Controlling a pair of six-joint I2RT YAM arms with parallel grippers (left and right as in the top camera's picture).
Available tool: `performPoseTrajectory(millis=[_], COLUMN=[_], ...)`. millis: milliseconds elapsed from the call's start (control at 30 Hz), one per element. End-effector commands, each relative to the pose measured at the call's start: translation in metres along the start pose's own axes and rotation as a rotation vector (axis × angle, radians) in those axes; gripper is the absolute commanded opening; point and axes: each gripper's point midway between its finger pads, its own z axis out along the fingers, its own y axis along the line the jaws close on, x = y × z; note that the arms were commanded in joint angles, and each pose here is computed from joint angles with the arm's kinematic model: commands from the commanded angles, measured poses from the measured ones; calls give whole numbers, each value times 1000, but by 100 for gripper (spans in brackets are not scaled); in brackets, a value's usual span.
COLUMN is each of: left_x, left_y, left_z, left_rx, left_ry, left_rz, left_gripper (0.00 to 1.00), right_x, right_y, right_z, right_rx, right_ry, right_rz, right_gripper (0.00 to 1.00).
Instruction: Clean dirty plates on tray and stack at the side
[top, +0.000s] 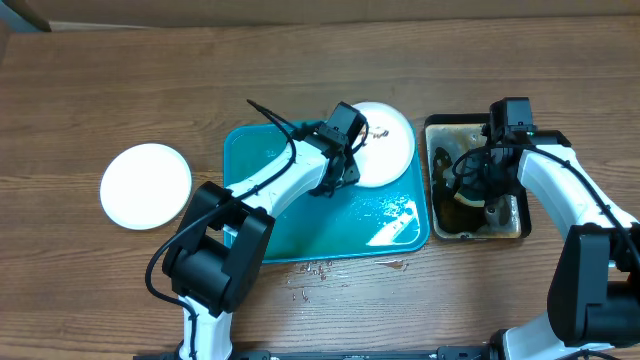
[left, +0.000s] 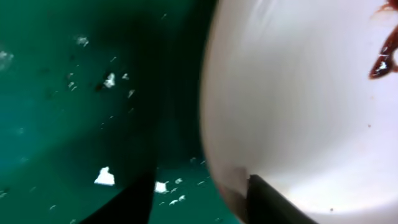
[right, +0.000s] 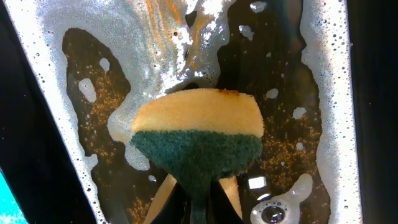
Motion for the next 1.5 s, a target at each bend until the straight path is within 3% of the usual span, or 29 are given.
performPoseTrajectory(millis=[0,300,567,733,900,1200,1467], left_x=[-4,-2,-2,2,3,4,2], left_y=[19,62,70,77,86,88,84], left_z=[3,-1,-2,-4,-7,-7,-6], left_rx=[-76,-187,-203,-230,-278,-286,-264], left_ry=[4,85,107,129,123,129,137], left_rz=[-28,-66,17,68,83,84,209], left_gripper=[41,33,4,4,4,4,4], right_x=[-1,2,14,18,-3,25,-16], right_y=[0,0,8,8,14,19,37], right_z=[0,0,-1,-1,16,35,-22], right_rx=[-2,0,-49,-54,-87,-144,-189], right_ry=[-2,9,60,78,-57,-6,-25], right_rz=[-3,-3,-3,7,-2,7,1], right_gripper=[4,4,4,4,4,4,4])
